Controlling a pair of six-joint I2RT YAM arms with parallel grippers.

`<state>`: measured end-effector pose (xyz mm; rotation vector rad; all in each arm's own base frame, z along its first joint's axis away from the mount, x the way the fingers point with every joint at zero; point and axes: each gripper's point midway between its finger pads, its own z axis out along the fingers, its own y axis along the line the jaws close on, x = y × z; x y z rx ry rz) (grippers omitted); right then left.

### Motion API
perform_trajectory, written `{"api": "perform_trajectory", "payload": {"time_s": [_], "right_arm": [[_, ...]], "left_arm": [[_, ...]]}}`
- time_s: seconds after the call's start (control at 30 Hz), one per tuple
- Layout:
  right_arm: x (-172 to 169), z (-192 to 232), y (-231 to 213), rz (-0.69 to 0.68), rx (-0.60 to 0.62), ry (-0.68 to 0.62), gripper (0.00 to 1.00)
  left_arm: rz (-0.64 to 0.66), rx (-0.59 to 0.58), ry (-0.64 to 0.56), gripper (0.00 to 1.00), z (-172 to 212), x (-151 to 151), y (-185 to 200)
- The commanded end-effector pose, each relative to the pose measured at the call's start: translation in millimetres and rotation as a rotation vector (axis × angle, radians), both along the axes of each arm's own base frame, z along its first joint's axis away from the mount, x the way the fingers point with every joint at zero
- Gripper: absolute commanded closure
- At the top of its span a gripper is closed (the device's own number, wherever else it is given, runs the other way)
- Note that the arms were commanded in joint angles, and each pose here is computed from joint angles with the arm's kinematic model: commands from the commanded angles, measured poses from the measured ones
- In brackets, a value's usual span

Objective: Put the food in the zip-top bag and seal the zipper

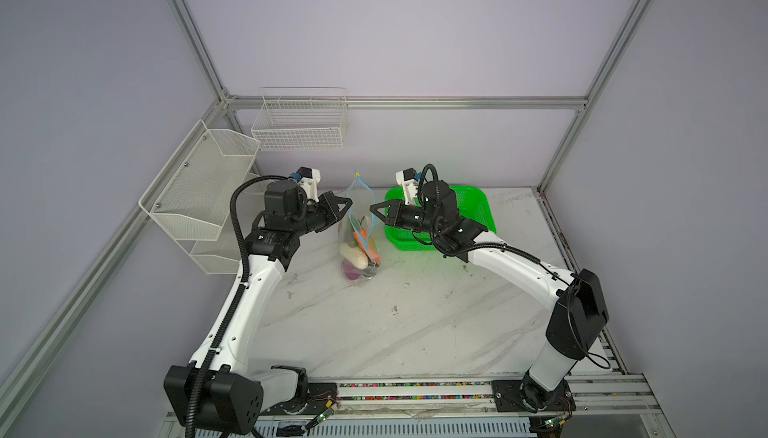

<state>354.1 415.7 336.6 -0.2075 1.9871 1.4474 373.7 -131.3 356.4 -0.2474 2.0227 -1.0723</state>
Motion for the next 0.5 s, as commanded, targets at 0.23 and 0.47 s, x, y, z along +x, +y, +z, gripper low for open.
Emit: {"api": "perform_trajectory", "payload": {"time_s": [0.23,0.47], "right_arm": [[2.1,-9.9,6.9,0.01,-0.003,-0.002,0.84],[-7.1,-2.4,-32.7,-0.101,-0.085,-0.112,0.46]], "left_arm": [[-0.029,-0.023,-0.026,1.0,-6.1,1.3,-5.2],[-0.037,-0.029,-0.024,1.0,-9.6,3.4,-5.7]]}}
